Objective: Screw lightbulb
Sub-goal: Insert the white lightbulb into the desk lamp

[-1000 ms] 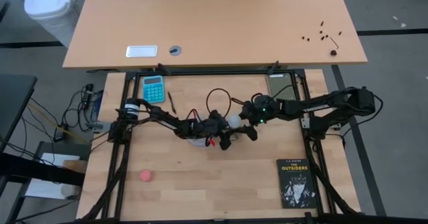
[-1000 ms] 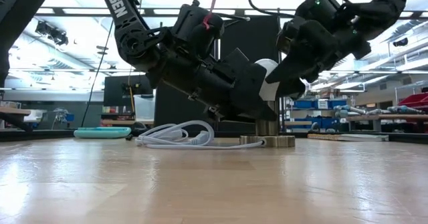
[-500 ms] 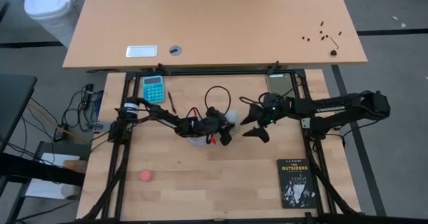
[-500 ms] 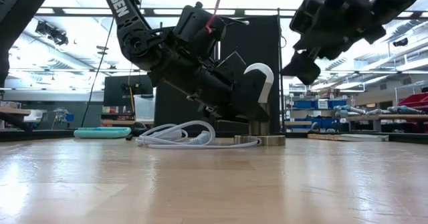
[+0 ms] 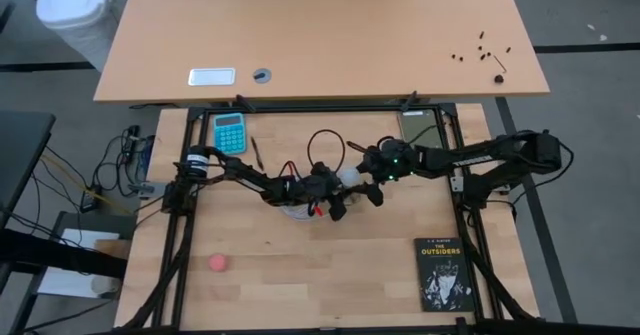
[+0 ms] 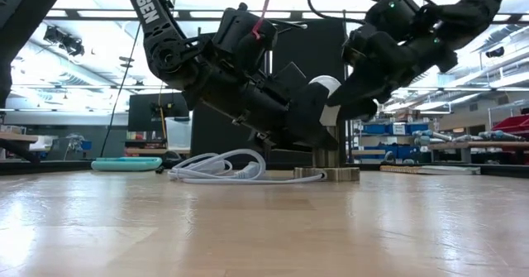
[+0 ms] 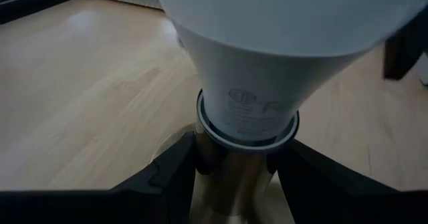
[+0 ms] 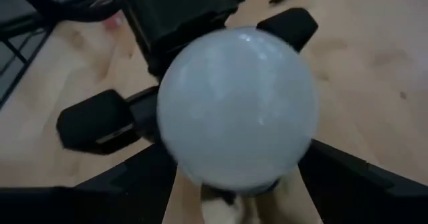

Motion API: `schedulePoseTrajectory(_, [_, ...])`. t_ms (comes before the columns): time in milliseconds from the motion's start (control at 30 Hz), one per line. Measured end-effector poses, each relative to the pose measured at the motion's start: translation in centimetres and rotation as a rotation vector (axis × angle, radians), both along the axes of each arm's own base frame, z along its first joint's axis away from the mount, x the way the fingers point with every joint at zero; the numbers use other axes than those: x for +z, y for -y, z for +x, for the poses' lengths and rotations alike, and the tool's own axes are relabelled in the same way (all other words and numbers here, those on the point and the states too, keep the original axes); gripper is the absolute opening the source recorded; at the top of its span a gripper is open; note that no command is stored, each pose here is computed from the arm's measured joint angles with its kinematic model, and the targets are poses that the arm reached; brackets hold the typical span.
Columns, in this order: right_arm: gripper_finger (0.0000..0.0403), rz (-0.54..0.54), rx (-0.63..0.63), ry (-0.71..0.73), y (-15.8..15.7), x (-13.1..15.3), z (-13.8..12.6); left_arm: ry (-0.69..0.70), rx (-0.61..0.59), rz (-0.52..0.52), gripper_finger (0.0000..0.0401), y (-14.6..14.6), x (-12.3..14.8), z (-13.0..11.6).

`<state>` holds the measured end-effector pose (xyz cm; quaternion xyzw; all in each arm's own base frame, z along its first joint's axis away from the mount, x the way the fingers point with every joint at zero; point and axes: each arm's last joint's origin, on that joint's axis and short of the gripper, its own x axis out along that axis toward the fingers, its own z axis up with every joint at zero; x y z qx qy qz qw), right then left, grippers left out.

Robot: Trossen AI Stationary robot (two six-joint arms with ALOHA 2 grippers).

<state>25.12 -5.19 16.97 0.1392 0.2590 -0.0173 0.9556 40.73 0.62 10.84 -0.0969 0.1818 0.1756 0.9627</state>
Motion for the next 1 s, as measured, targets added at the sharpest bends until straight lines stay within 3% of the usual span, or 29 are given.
schedulePoseTrajectory(433, [0.0307,0.192,0.105,-0.011,-0.6,0.7,-0.7,-0.033,0.016,-0.021,0.0193,0.1,-0.2,-0.1])
schedulePoseTrajectory(633, [0.0307,0.291,0.282,-0.063,-1.7,1.8,-2.6,-0.030,0.092,-0.007,0.0193,-0.6,-0.3,-0.2])
schedulePoseTrajectory(733, [0.0307,0.240,0.236,-0.091,-1.8,2.1,-3.3,-0.026,0.098,-0.001,0.0193,-0.6,-0.2,-0.2])
schedulePoseTrajectory(900, [0.0307,0.036,0.000,-0.100,-0.9,2.3,-3.3,-0.025,0.082,-0.002,0.0193,-0.5,-0.2,-0.2])
schedulePoseTrajectory(1000, [0.0307,-0.014,-0.035,-0.076,-0.5,2.1,-2.8,-0.024,0.076,-0.003,0.0193,-0.5,-0.2,-0.2])
